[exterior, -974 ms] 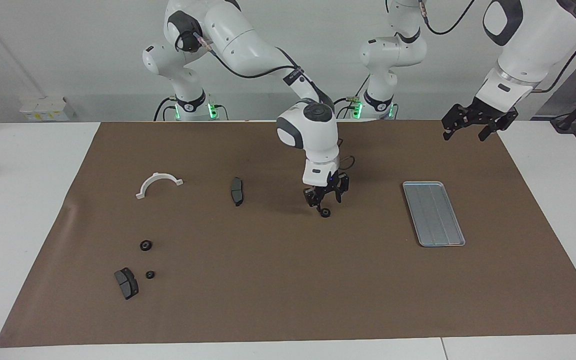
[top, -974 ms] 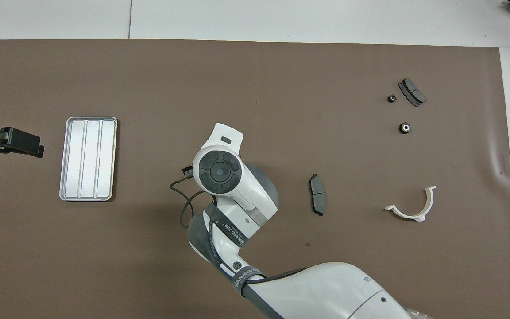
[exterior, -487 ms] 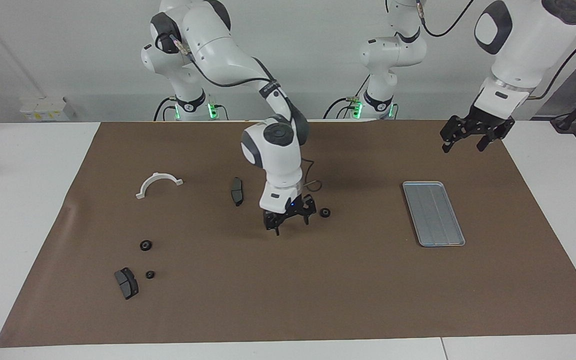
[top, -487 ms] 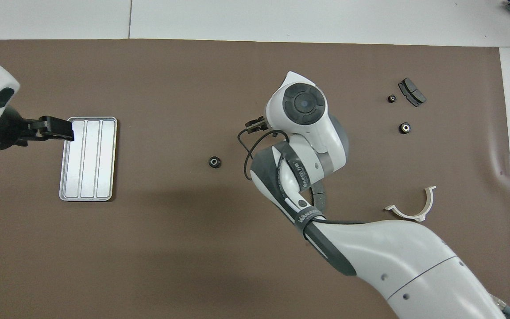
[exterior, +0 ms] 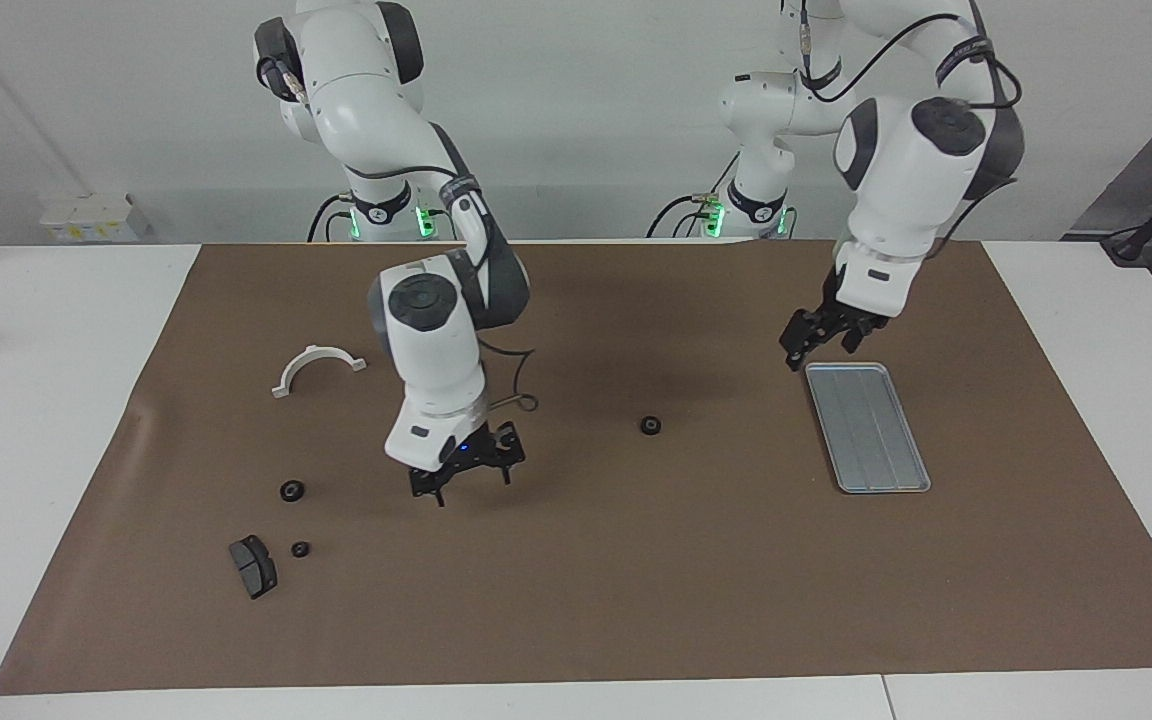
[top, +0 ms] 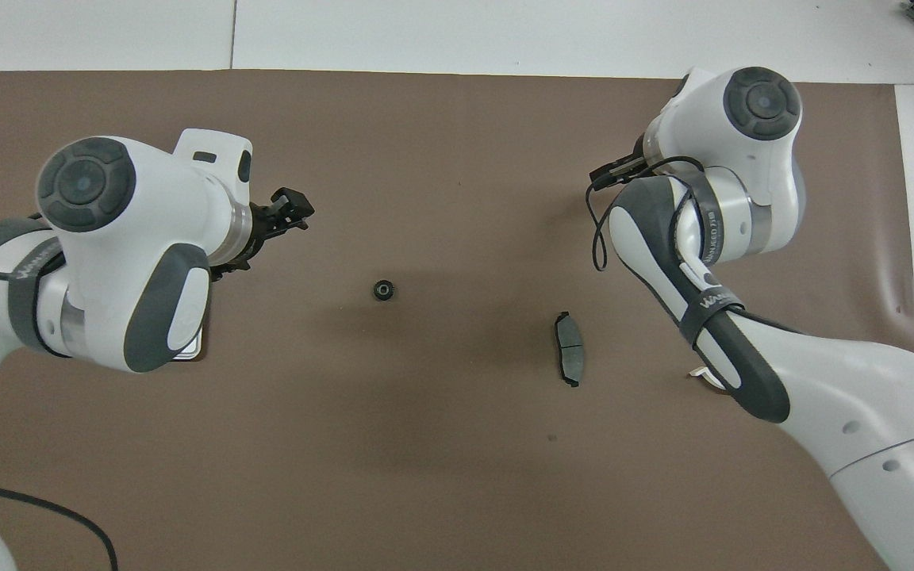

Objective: Pick bearing gear from pile to tray
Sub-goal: 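Set the bearing down with the right gripper while the left gripper approaches, then grasp the bearing with the left gripper while the right gripper returns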

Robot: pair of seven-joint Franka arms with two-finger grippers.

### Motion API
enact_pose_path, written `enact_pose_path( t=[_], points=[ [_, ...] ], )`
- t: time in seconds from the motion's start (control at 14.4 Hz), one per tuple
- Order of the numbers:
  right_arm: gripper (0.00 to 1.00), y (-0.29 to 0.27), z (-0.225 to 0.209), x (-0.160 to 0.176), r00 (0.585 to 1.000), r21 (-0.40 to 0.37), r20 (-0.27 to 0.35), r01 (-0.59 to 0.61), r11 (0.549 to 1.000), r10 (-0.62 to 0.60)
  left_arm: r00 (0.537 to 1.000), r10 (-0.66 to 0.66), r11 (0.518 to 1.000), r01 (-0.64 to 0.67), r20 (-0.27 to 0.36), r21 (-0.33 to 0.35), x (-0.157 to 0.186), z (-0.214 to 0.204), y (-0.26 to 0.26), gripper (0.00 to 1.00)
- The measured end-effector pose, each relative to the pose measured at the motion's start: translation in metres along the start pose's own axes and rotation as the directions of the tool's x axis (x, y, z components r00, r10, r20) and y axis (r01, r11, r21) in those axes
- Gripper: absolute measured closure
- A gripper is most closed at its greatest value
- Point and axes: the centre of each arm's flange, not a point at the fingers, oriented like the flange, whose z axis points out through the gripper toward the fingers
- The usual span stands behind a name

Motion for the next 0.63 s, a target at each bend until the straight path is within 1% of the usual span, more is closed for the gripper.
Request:
enact_pose_path(
  t=[0.07,0.21,0.35,0.42,0.49,0.56,0.63],
  points=[
    [0.00,0.018,0.001,-0.003,1.000,-0.004,0.002,-0.016,1.000,0.016,0.999,-0.049,0.999,0.049,0.005,0.013,-0.009,0.014,0.008,0.00],
    [0.01,0.049,0.003,-0.010,1.000,-0.012,0.004,-0.029,1.000,0.029,0.992,-0.127,0.990,0.128,-0.009,0.052,-0.031,0.041,0.024,0.00],
    [0.02,0.081,0.007,-0.018,0.999,-0.021,0.003,-0.033,0.999,0.033,0.985,-0.173,0.982,0.174,-0.023,0.079,-0.056,0.072,0.040,0.00],
    [0.04,0.096,0.010,-0.022,0.999,-0.026,-0.004,-0.041,0.999,0.040,0.982,-0.187,0.978,0.189,-0.029,0.086,-0.064,0.087,0.046,0.00],
    [0.05,0.105,0.015,-0.025,0.999,-0.031,-0.018,-0.047,0.998,0.046,0.980,-0.196,0.976,0.198,-0.032,0.091,-0.068,0.095,0.049,0.00],
    [0.08,0.110,0.021,-0.027,0.998,-0.036,-0.034,-0.054,0.998,0.053,0.979,-0.200,0.975,0.202,-0.033,0.091,-0.069,0.099,0.050,0.00],
    [0.08,0.113,0.027,-0.028,0.997,-0.041,-0.049,-0.058,0.997,0.056,0.979,-0.202,0.975,0.204,-0.034,0.091,-0.069,0.100,0.051,0.00]
  ],
)
